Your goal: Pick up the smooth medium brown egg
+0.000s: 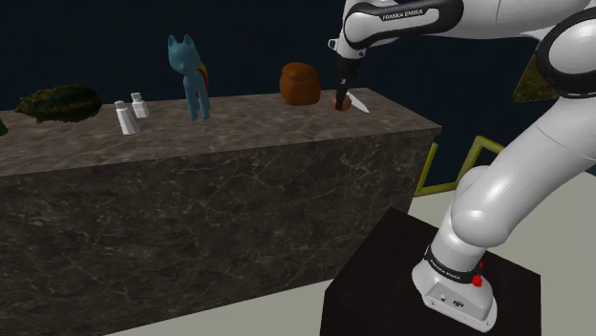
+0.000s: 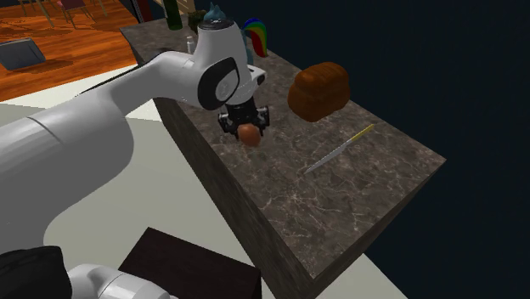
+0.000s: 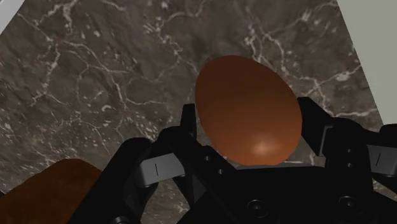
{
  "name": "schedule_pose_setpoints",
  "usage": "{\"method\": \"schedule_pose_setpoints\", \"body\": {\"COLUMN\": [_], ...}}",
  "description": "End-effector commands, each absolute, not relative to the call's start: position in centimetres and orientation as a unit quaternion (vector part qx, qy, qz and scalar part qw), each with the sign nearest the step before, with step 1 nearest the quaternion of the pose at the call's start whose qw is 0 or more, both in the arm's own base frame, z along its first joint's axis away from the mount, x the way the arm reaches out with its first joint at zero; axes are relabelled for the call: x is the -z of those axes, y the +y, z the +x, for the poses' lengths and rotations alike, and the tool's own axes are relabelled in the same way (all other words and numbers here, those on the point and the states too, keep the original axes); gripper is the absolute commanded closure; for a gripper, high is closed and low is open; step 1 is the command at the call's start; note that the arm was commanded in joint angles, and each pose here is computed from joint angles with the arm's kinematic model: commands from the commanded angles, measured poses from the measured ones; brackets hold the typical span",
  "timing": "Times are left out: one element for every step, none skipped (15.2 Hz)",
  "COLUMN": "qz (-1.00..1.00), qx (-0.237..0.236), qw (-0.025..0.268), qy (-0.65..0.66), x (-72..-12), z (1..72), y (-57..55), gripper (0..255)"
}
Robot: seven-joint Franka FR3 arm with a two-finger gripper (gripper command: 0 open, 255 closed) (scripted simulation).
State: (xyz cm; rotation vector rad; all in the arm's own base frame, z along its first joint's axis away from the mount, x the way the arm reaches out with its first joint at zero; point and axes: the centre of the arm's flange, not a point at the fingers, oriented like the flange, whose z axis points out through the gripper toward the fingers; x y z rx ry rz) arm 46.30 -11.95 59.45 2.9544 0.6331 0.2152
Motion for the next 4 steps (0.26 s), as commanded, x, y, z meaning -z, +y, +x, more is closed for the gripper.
{"method": "schedule_pose_setpoints", "body": {"qz": [0.974, 0.974, 0.974, 0.974], "qx": [-0.071, -0.071, -0.071, -0.071], "qw": [0.056, 0.056, 0.056, 0.056], "qy": [0.209, 0.209, 0.209, 0.209], "x": [-60.55, -61.08, -61.16, -61.16], "z": [46.29, 46.29, 46.29, 46.29], "y": [-12.02, -12.02, -12.02, -12.02], "gripper": [255, 255, 255, 255]}}
